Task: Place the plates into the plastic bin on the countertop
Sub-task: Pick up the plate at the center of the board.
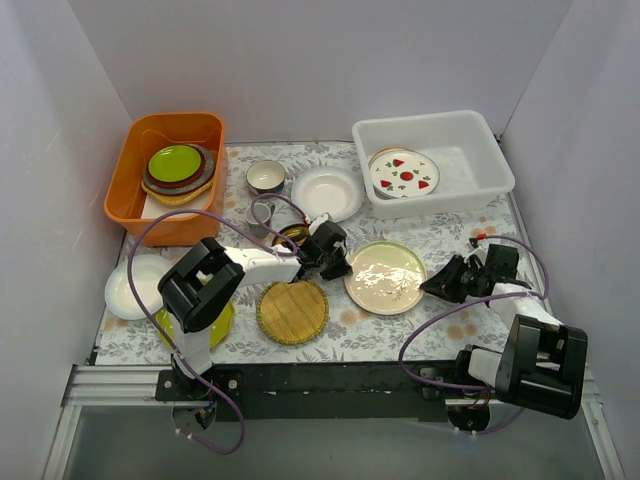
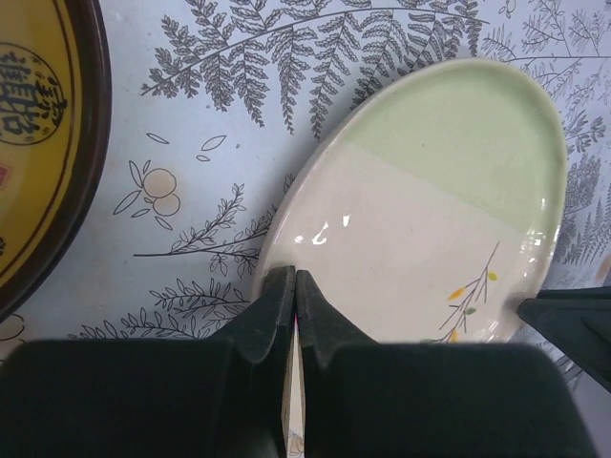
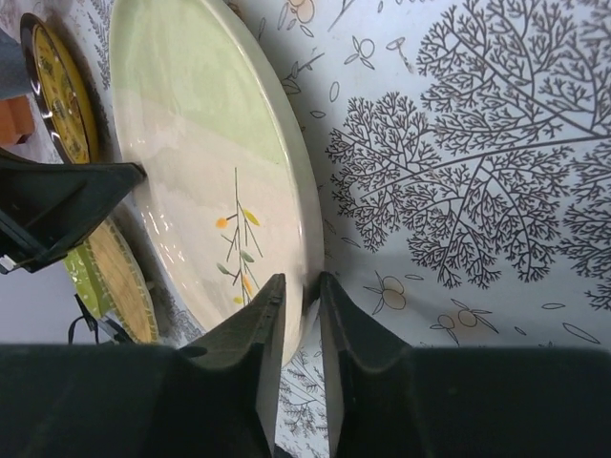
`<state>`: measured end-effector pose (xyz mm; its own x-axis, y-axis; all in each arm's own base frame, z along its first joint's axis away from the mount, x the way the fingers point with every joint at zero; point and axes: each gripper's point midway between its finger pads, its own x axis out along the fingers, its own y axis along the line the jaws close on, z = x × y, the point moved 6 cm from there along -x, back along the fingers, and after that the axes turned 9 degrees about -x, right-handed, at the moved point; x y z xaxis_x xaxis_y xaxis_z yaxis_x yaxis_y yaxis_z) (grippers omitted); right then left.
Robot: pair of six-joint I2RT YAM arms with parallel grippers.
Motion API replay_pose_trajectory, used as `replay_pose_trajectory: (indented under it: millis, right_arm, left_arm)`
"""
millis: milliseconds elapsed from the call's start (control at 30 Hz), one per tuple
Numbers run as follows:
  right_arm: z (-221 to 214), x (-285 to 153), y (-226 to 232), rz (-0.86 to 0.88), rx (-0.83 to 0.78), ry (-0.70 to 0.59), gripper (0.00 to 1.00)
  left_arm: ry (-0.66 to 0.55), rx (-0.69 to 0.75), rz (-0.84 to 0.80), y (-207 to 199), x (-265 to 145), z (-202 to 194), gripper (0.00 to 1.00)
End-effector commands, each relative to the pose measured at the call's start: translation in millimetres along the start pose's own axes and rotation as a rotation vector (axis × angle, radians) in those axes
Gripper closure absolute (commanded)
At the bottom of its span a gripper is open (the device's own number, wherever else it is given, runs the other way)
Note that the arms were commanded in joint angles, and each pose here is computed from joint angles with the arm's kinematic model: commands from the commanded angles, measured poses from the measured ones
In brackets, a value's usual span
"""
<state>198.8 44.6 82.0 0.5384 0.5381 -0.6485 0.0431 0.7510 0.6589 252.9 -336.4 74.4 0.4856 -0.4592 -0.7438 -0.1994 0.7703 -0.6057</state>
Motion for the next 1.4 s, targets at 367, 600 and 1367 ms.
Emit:
replay_pose_trajectory:
  millis: [367, 600, 1367]
  right_arm:
    - [-27, 18, -6, 0.149, 0.076, 0.026, 0.59]
    - [-41, 26, -17, 0.137, 0.138, 0.002, 0.59]
    - [-7, 23, -18, 0.034, 0.039, -0.081, 0.99]
  left_arm:
    - [0.105, 0.014, 0.205, 70, 12, -32, 1.00]
    - [0.119, 0.012, 0.195, 70, 14, -34, 1.00]
    - [0.172, 0.081, 0.132, 49, 11, -48, 1.00]
